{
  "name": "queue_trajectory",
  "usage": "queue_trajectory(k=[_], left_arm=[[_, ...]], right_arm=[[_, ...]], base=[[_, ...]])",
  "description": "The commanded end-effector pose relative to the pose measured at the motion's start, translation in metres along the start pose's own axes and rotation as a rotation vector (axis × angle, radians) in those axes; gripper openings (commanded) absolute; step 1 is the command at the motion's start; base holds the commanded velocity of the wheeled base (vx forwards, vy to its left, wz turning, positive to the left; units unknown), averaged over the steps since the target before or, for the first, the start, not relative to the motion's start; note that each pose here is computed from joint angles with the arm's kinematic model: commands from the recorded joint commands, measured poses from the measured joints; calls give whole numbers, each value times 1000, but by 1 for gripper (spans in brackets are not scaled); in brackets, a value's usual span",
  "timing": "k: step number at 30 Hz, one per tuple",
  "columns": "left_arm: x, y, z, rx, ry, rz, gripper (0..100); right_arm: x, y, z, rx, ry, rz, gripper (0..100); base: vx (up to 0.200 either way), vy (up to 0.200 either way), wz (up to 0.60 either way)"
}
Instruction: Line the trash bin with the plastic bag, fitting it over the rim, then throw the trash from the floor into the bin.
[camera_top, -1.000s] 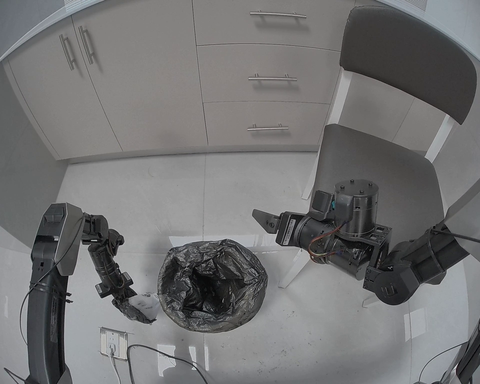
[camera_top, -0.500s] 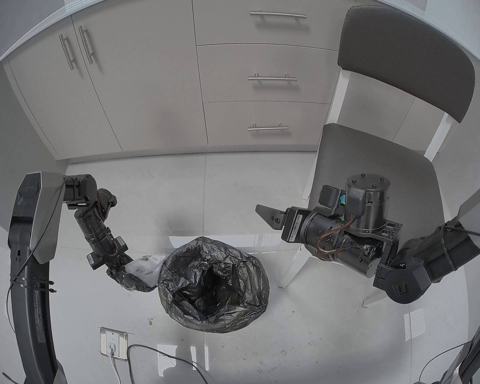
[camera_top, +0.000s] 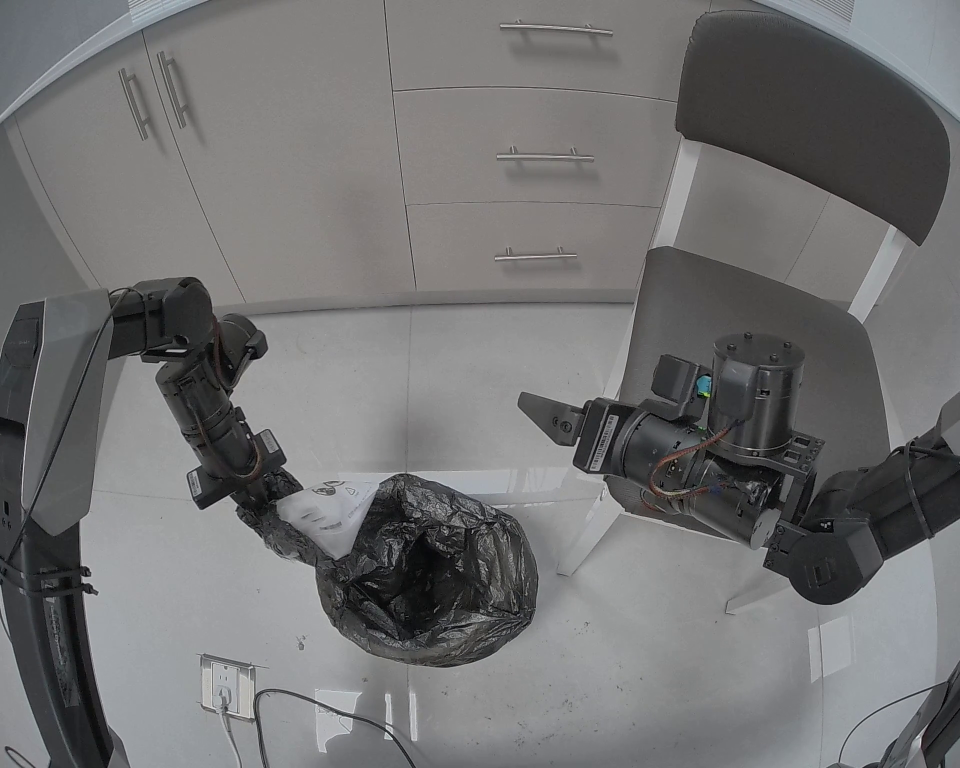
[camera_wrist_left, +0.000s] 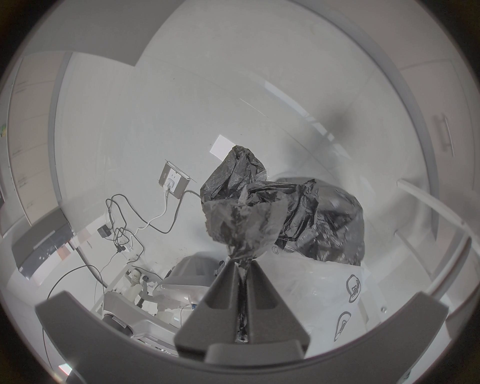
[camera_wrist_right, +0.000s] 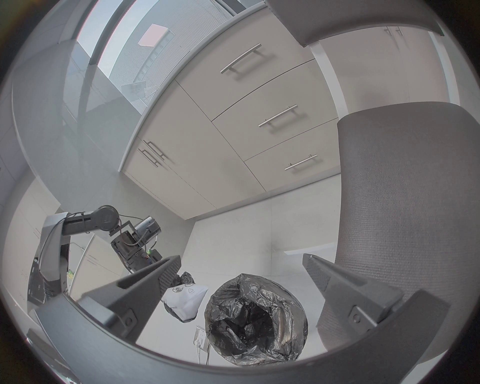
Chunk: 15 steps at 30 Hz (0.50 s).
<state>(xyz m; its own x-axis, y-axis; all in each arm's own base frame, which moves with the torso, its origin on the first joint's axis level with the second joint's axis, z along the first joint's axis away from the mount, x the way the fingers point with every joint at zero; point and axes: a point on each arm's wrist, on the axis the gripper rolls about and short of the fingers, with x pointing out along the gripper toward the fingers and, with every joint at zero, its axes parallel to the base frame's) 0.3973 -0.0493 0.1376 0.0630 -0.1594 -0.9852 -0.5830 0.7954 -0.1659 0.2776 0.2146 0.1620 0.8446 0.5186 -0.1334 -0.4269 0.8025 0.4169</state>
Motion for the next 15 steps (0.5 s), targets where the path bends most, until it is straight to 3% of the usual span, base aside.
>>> queue_trajectory(k=[1,10,13,15], left_arm=[[-19,-23,-40,98,-5,-13,0],[-16,-74,-126,365,29,-7,0],[-12,-80,-138,393,36,-1,0],[0,-86,-145,419,20,48,0]], right_arm=[[-3,2,4,0,-10,6,100],[-10,4,10,3,-31,34,100],[-11,4,12,9,-38,40,100],[-13,4,13,21,-39,44,100]], base=[[0,0,0],[0,0,0],[0,0,0],[0,0,0]])
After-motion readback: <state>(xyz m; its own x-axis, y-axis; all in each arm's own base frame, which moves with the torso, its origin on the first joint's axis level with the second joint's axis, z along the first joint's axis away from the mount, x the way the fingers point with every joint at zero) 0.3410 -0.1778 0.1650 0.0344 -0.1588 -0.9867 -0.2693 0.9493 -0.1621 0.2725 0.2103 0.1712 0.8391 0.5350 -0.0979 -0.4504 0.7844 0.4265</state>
